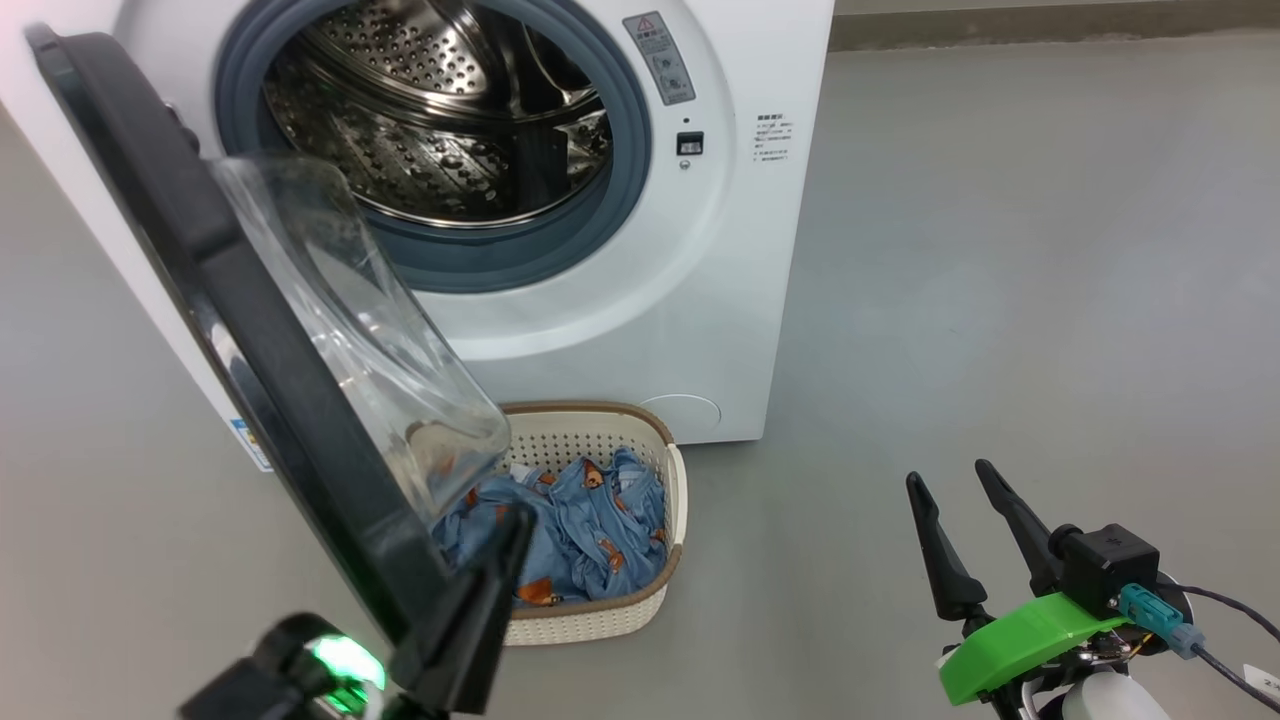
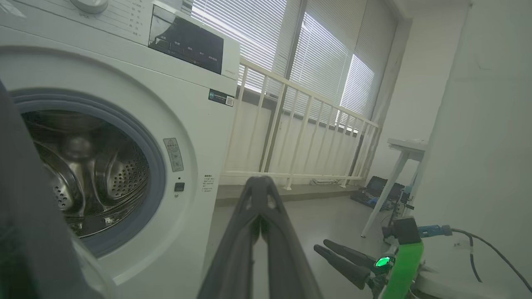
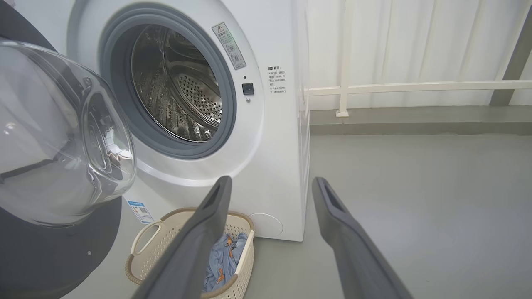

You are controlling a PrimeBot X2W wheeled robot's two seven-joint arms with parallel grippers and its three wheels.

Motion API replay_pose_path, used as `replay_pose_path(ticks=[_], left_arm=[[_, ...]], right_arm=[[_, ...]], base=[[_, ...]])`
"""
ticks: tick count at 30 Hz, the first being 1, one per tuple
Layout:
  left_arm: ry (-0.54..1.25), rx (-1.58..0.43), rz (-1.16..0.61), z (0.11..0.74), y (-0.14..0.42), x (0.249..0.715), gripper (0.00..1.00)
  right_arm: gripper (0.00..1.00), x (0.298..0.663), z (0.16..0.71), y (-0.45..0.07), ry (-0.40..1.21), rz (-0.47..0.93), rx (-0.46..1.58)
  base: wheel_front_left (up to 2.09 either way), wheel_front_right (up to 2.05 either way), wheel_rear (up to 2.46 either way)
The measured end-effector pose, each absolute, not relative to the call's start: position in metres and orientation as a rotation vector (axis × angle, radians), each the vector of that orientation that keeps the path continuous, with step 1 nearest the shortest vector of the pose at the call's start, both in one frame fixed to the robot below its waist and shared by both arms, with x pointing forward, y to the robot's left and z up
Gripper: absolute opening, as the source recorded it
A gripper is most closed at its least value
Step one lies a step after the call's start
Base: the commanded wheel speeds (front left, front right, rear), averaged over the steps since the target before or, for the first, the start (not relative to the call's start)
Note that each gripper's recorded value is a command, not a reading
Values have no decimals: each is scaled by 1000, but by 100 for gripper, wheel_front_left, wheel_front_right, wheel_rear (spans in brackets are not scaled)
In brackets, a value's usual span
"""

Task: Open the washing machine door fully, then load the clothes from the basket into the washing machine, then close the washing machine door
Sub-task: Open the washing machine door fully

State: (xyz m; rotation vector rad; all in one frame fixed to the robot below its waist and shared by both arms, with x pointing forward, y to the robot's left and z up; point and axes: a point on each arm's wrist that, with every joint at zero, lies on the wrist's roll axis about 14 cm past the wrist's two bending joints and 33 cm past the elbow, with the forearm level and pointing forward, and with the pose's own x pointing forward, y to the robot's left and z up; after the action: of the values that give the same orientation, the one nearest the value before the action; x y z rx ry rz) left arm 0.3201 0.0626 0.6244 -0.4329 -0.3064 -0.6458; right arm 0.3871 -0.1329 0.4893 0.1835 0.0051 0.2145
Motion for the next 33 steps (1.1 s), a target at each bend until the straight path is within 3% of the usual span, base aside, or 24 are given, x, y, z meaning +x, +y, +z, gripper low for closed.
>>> replay_pose_path(ticks=[8, 15, 33], left_arm=[[-77, -450, -644, 562, 49, 328, 0], [10, -446, -592, 532, 58, 337, 0], [5, -457, -426, 518, 96, 350, 0]], right_arm=[[100, 386, 485, -138, 16, 196, 187], [100, 386, 483, -140, 21, 187, 191], [100, 392, 484, -128, 21, 214, 204]], base=[[0, 0, 0], [0, 0, 0], [0, 0, 0]])
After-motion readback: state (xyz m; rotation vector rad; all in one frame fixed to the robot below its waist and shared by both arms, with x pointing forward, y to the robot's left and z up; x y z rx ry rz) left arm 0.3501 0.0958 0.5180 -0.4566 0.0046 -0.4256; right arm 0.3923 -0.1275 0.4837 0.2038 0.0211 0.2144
